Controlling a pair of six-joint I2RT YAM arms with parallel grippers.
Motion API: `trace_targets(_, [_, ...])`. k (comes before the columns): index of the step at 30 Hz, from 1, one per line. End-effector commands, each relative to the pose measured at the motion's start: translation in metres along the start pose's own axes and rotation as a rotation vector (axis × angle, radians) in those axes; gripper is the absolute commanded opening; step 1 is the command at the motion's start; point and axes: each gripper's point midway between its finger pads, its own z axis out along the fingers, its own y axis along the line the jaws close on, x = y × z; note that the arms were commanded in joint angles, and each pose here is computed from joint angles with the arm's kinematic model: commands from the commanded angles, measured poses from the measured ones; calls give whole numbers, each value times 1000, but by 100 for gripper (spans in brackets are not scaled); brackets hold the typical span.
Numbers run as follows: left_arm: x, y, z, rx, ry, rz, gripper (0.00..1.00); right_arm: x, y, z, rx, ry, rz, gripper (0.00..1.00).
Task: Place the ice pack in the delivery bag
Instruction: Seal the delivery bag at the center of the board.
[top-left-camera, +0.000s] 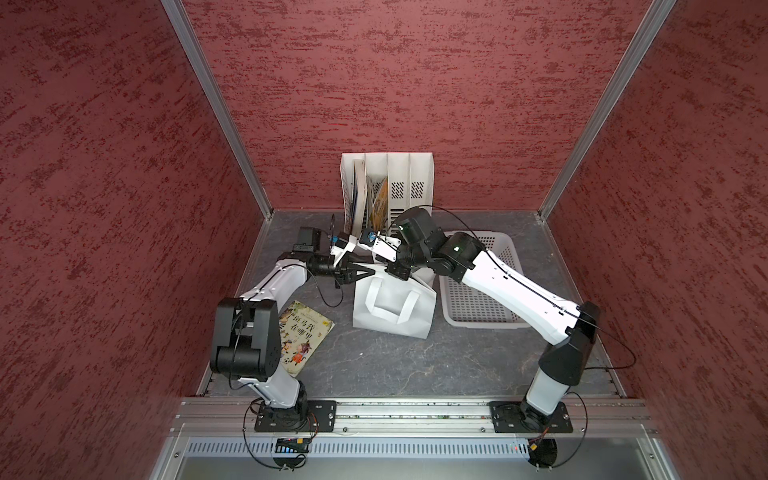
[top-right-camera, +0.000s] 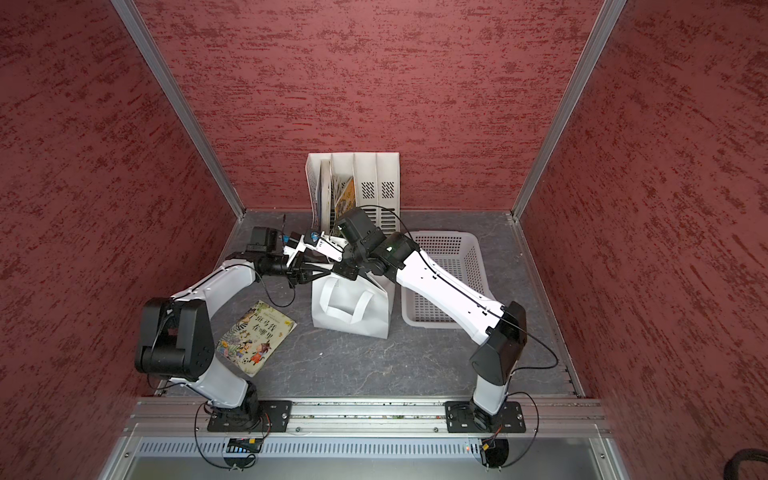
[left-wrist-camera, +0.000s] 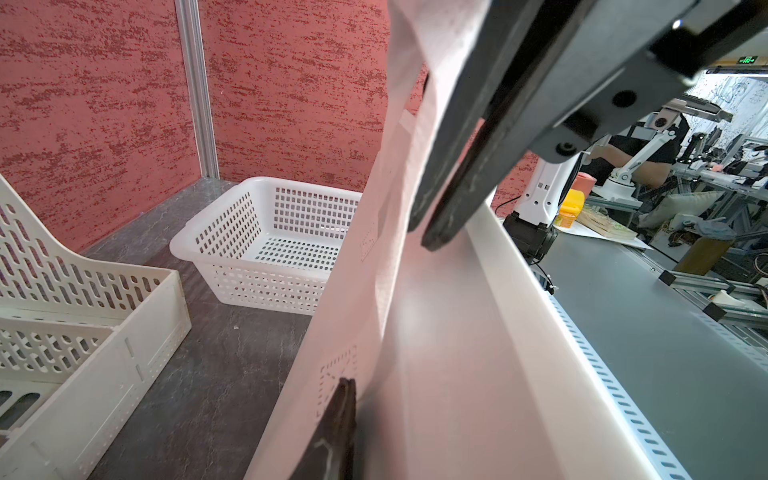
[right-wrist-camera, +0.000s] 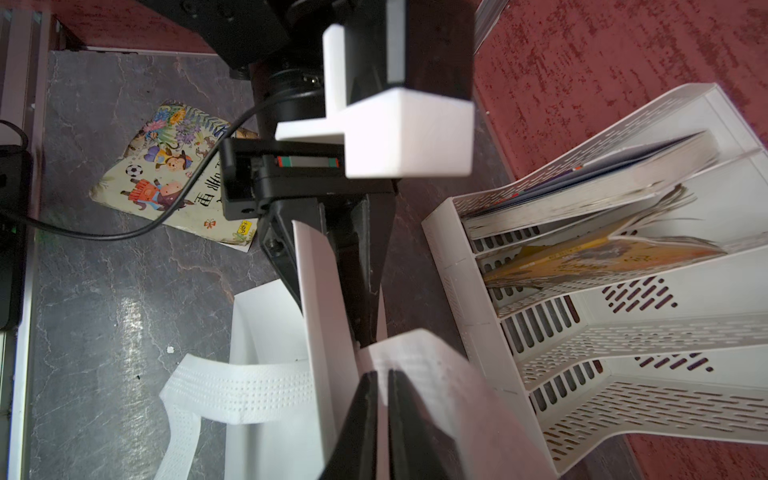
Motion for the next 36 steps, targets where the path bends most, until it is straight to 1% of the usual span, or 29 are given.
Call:
trace_targets(1, [-7,0,0,7,-6,14,24,4,12,-1,-70,6,8,19])
trace_targets(10, [-8,-3,0,0,1,22,23,22,16,15,-90,77,41,34])
trace_targets(13, [-8,-4,-1,-13,12,31,23,27,13,19,-85,99,59,35])
trace_targets(16, [-6,-5,-2,-33,29,41,23,28,5,15,-72,103,90,37])
trace_targets(19, [-7,-7,-3,-47,36,59,23,29,6,14,-79,106,91,37])
trace_targets(24, [-12,-12,-3,-49,34,74,23,41,10,25,-98,150,121,37])
trace_targets(29, [-11,-14,-3,-52,37,74,23,46,14,31,-135,161,143,38])
trace_targets(33, [-11,-14,-3,-54,39,76,23,51,18,35,-166,172,160,35])
trace_targets(36, [-11,-13,-4,-57,41,72,23,57,21,38,-187,188,180,31])
